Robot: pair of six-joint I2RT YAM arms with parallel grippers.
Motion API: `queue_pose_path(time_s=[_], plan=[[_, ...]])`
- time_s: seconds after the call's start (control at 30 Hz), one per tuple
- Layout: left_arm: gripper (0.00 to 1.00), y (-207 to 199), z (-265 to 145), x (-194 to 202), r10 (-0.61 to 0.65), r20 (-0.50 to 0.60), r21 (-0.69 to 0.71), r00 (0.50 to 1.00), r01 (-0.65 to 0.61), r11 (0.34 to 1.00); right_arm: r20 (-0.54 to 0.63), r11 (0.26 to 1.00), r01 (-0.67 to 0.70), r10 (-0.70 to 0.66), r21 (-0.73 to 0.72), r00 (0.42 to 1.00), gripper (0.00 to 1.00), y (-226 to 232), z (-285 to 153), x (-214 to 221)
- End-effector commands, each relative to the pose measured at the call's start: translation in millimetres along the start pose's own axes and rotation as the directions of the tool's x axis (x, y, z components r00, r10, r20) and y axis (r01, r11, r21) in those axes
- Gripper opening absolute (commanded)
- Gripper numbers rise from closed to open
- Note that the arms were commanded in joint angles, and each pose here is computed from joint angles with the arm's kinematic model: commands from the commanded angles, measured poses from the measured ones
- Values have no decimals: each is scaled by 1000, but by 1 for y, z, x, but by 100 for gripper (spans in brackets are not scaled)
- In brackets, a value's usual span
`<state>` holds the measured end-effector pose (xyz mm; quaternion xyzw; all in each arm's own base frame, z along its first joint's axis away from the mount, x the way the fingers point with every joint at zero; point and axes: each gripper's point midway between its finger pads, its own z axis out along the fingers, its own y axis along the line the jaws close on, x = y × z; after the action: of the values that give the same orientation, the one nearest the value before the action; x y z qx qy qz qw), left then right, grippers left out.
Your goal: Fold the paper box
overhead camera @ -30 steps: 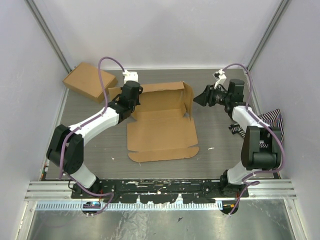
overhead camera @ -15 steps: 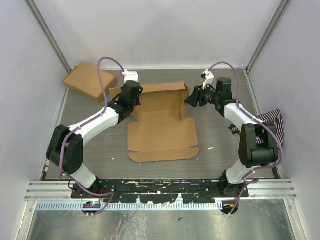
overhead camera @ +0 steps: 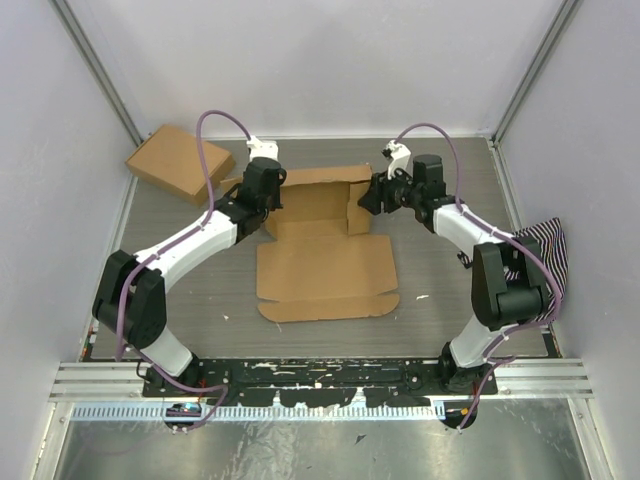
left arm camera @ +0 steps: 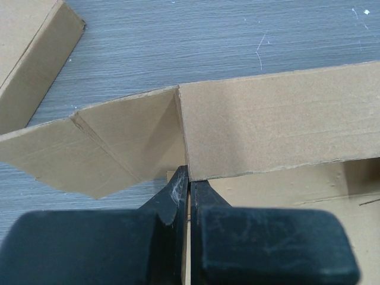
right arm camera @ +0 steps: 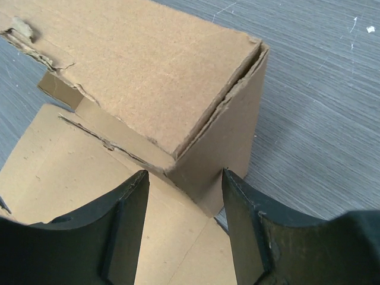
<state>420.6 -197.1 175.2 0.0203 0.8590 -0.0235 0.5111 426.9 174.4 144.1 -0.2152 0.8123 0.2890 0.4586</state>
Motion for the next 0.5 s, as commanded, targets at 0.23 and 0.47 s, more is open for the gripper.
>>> queue_pose_path(time_s=[0.23, 0.47], plan=[[5, -7, -3, -7, -2, -4, 33, 1000, 2, 999, 95, 994, 42, -52, 97, 994, 57, -5, 18, -22], [5, -5, -3, -6, -4, -1, 27, 1000, 4, 1000, 141, 970, -29, -5, 240, 990, 36, -21, 27, -15]])
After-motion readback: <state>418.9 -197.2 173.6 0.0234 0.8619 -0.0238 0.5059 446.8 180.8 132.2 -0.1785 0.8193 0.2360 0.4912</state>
